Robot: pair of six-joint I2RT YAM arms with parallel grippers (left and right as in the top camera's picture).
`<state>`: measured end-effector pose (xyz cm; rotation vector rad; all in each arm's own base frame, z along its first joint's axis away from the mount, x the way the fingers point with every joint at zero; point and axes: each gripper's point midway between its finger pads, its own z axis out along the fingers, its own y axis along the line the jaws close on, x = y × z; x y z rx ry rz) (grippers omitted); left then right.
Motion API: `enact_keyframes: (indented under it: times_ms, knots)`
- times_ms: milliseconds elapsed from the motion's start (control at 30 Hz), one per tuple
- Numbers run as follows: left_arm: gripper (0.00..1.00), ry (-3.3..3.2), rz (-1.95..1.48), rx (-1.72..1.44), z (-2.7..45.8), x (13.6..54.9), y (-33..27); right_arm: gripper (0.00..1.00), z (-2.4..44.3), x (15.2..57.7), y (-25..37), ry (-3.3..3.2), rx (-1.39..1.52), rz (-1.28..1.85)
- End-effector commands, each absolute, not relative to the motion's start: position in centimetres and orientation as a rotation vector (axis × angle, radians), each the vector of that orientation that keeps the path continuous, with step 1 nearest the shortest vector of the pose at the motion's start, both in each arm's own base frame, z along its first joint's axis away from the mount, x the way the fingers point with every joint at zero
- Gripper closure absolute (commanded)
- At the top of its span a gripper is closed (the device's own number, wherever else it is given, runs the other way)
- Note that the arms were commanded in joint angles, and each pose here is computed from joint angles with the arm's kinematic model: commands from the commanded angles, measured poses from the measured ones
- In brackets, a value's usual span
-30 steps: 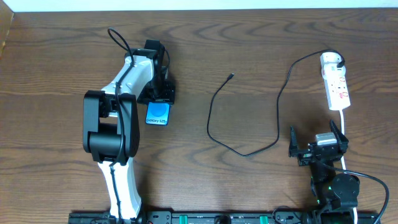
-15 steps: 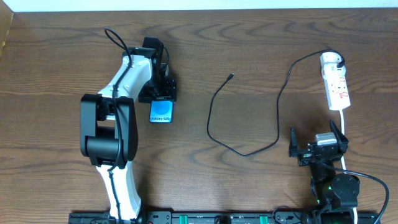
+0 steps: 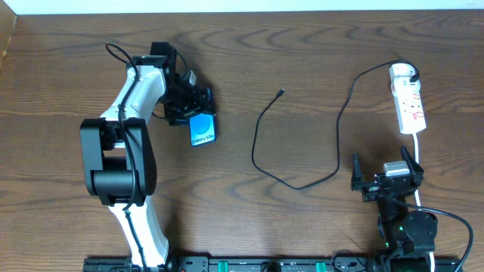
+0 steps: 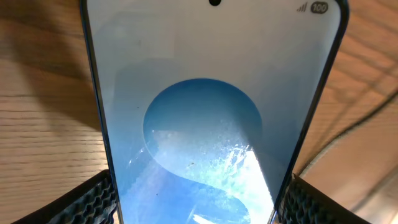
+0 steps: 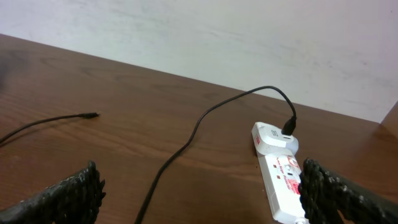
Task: Plug charger to phone and switch on socket
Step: 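Lift the phone with the left gripper and carry it right toward the cable end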
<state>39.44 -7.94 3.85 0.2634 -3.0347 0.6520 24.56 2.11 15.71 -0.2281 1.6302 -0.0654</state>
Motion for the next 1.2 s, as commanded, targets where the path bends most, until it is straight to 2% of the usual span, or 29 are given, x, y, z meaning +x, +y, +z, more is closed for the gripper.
enact_keyframes:
  times_ms: [0, 133, 367, 833, 1167]
  knots:
    - [0.37, -3.025, 0.856, 0.272, 7.0, 40.2, -9.5, 0.01, 15.6, 24.5, 2.5, 1.630, -0.232, -0.043]
    - [0.37, -3.005, 0.875, 0.318, 7.1, 40.2, -9.7, 0.01, 15.6, 24.5, 2.5, 1.630, -0.232, -0.043]
    - [0.38, -2.913, 1.125, 0.352, 8.9, 40.9, -12.0, 0.01, 15.6, 24.5, 2.5, 1.630, -0.232, -0.043]
    - [0.38, -2.756, 1.178, 0.648, 9.7, 41.3, -12.7, 0.01, 15.6, 24.5, 2.5, 1.630, -0.232, -0.043]
    - [0.37, -2.608, 1.488, 0.659, 12.9, 43.3, -15.0, 0.01, 15.6, 24.5, 2.5, 1.630, -0.232, -0.043]
